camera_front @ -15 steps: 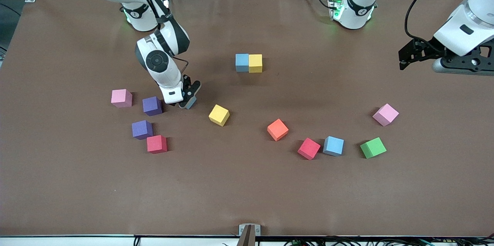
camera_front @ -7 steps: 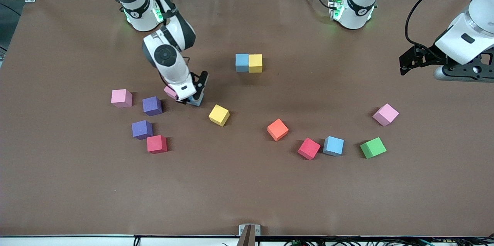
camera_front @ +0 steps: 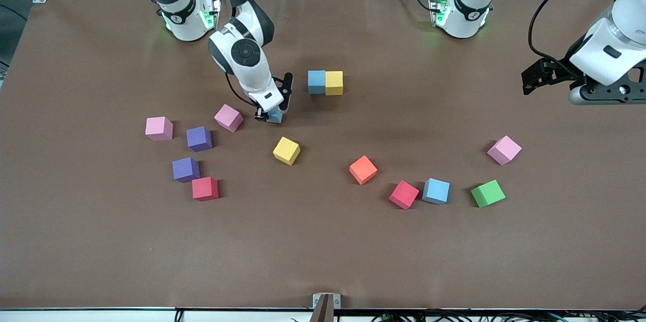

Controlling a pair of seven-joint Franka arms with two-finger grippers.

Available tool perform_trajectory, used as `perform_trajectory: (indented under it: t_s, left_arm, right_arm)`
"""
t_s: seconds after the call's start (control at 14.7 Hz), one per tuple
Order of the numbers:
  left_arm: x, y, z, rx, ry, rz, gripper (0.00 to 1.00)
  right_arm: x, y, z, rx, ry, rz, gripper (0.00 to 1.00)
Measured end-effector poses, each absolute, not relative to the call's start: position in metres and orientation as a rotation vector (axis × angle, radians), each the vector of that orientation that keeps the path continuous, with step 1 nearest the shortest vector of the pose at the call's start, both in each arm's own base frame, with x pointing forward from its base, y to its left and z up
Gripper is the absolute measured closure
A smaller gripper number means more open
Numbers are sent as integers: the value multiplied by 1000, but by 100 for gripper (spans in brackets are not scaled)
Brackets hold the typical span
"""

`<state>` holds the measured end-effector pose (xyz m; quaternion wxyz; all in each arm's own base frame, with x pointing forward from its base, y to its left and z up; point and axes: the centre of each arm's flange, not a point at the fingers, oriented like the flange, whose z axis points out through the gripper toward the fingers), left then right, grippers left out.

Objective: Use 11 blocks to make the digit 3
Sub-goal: 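Carry the blue cube with the right gripper beside the placed blue cube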

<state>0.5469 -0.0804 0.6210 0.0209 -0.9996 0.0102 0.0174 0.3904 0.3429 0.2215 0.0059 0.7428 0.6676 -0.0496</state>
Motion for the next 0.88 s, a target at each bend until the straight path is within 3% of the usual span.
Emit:
perform_trajectory:
  t_s: [0.2, 0.48, 0.88]
  left_arm:
    - [549, -68, 622, -3100, -8, 52, 0]
    - [550, -66, 623, -3101, -13, 42, 0]
    - [550, -66, 623, -3102, -12, 33, 0]
  right_arm:
    - [357, 367, 241, 2227, 2165, -250, 42]
    - [315, 400, 252, 2148, 2223, -251, 42]
    - [287, 421, 243, 2179, 2179, -237, 42]
